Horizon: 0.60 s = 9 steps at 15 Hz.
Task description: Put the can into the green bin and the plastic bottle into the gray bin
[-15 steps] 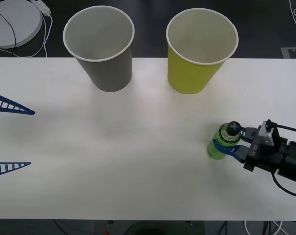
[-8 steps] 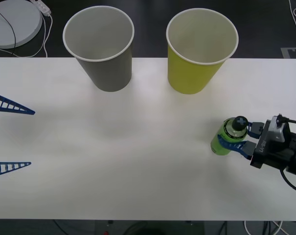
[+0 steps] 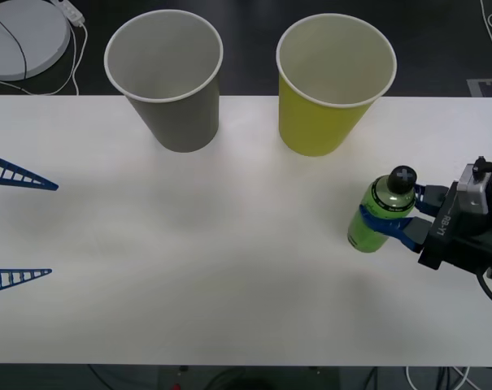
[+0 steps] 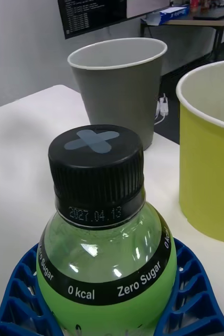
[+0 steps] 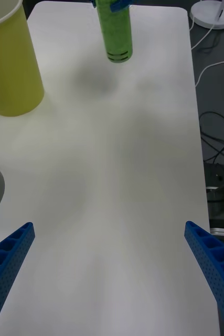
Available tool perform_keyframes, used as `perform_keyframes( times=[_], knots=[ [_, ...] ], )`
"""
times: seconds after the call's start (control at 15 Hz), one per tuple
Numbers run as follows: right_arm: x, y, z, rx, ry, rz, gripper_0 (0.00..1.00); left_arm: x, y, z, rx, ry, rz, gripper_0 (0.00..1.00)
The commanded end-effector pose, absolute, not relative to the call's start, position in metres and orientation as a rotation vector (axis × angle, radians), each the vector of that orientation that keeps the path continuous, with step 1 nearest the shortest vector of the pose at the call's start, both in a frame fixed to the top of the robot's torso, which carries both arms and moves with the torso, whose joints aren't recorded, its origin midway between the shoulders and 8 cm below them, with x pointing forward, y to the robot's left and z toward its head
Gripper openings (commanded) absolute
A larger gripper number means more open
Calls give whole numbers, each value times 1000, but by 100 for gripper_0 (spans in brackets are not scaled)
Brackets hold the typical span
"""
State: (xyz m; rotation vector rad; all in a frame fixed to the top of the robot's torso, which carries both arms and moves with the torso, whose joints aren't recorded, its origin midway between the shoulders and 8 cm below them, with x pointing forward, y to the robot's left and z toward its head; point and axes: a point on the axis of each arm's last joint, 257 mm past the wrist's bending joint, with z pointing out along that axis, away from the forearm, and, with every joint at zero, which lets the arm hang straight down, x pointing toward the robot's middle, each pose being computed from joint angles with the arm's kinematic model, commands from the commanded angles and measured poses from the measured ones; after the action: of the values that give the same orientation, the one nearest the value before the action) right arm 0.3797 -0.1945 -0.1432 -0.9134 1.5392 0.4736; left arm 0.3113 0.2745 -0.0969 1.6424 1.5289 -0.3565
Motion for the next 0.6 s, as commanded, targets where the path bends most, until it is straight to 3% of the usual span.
perform_keyframes(
  times=[0.07, 0.6],
  knots=[
    [373, -178, -122, -874, 1553, 485, 0, 311, 274, -97, 1642, 1529, -356, 100],
    [351, -141, -86, -885, 1574, 612, 0, 311, 274, -97, 1642, 1529, -356, 100]
  ],
)
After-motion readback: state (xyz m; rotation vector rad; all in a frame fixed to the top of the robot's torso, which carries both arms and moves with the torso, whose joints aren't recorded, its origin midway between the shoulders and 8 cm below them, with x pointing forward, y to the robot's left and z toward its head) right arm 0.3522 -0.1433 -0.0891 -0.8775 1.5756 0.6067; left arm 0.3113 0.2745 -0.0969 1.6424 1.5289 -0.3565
